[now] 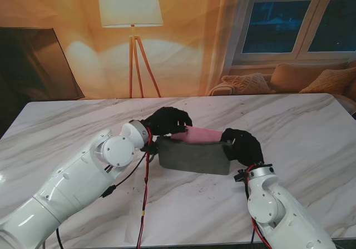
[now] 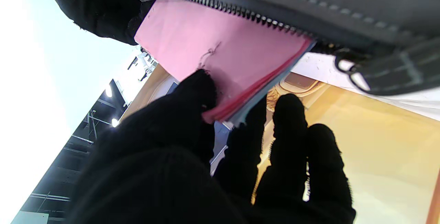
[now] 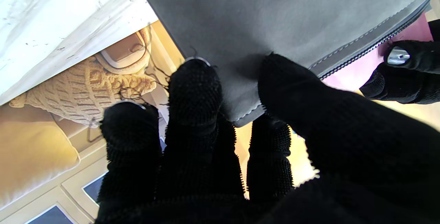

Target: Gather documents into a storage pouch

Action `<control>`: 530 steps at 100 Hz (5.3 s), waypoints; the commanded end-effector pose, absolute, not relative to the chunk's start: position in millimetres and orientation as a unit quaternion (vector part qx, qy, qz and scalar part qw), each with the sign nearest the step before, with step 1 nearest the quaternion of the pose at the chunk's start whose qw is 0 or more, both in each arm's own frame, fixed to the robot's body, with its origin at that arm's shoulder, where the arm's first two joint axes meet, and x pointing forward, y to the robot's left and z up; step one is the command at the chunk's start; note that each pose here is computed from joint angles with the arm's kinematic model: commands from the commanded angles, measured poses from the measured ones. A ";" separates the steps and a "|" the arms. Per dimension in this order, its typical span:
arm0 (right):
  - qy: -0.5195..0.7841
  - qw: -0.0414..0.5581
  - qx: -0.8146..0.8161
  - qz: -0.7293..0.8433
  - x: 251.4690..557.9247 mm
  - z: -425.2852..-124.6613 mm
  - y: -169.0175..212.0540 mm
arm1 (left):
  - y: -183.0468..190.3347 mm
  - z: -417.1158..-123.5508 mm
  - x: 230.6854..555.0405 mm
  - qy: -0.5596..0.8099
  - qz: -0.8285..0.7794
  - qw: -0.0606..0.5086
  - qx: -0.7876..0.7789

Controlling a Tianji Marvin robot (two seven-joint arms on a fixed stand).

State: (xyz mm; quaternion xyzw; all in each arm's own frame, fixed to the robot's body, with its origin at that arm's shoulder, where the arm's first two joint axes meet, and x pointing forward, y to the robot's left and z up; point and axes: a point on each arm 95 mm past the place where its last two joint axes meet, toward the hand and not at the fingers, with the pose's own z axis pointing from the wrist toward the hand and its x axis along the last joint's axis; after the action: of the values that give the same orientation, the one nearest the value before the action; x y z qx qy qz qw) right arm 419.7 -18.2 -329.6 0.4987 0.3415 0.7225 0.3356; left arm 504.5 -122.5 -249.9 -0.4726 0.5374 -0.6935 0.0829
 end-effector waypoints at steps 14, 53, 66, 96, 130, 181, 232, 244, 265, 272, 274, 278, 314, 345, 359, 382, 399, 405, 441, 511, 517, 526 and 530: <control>0.347 0.331 0.503 0.719 419.1 -331.4 -14.7 | -122.8 -248.1 502.9 0.548 -0.688 0.085 -0.468; 0.347 0.329 0.505 0.719 419.0 -331.8 -13.4 | -119.6 -259.2 500.0 0.572 -0.664 0.074 -0.475; 0.346 0.328 0.506 0.719 419.1 -331.5 -13.5 | -123.7 -260.9 500.8 0.569 -0.665 0.072 -0.477; 0.345 0.329 0.506 0.719 419.1 -331.4 -13.8 | -120.5 -266.3 500.4 0.606 -0.634 0.073 -0.475; 0.345 0.326 0.508 0.719 418.9 -332.1 -12.6 | -119.1 -251.6 500.3 0.563 -0.671 0.090 -0.473; 0.345 0.326 0.507 0.719 418.9 -332.6 -12.3 | -111.8 -257.3 499.8 0.590 -0.651 0.107 -0.466; 0.346 0.324 0.509 0.718 419.4 -333.3 -10.8 | -112.7 -259.6 503.9 0.605 -0.640 0.101 -0.463; 0.345 0.323 0.510 0.719 419.4 -333.4 -10.3 | -114.3 -254.4 504.5 0.607 -0.643 0.105 -0.455; 0.343 0.323 0.508 0.721 419.2 -333.6 -10.3 | -112.7 -260.3 504.9 0.630 -0.623 0.108 -0.452; 0.344 0.323 0.507 0.722 419.5 -333.5 -10.3 | -112.2 -263.8 505.7 0.629 -0.619 0.106 -0.458; 0.344 0.323 0.507 0.722 419.6 -333.5 -10.3 | -112.0 -264.6 505.9 0.630 -0.618 0.105 -0.459; 0.344 0.323 0.507 0.722 419.7 -333.5 -10.3 | -111.8 -265.9 506.2 0.631 -0.616 0.104 -0.460; 0.345 0.321 0.507 0.721 419.3 -334.2 -9.7 | -108.5 -262.5 503.6 0.642 -0.609 0.110 -0.453; 0.345 0.317 0.509 0.722 418.7 -335.2 -7.2 | -110.3 -269.4 508.4 0.662 -0.591 0.114 -0.446; 0.346 0.317 0.510 0.721 418.5 -335.4 -7.1 | -112.5 -271.6 510.9 0.665 -0.590 0.119 -0.442; 0.347 0.315 0.512 0.720 418.3 -336.1 -5.8 | -109.6 -262.1 505.0 0.637 -0.613 0.126 -0.451; 0.350 0.310 0.515 0.718 417.6 -337.3 -3.1 | -101.8 -249.1 499.3 0.610 -0.633 0.142 -0.455; 0.350 0.310 0.515 0.718 417.7 -336.9 -2.8 | -96.9 -245.4 497.1 0.599 -0.638 0.155 -0.458; 0.351 0.307 0.516 0.719 418.0 -336.8 -0.7 | -50.2 -250.7 484.4 0.591 -0.612 0.206 -0.484; 0.350 0.310 0.511 0.722 422.2 -332.0 1.1 | -17.4 -305.7 469.0 0.606 -0.548 0.163 -0.553; 0.350 0.310 0.510 0.722 422.3 -331.9 1.3 | -19.8 -310.6 469.7 0.607 -0.547 0.154 -0.557; 0.350 0.310 0.511 0.722 422.2 -331.9 1.4 | -23.6 -316.6 470.5 0.607 -0.545 0.143 -0.560; 0.350 0.310 0.511 0.722 422.2 -331.8 1.5 | -25.3 -318.8 470.6 0.607 -0.545 0.138 -0.562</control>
State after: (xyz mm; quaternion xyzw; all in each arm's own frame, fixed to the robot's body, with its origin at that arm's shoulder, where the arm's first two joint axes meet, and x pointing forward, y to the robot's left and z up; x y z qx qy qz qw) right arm 422.5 -2.1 -330.7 0.5078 0.3458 0.7240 0.3137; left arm 472.2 -19.7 -313.6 -0.5607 0.6016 -0.5490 0.1493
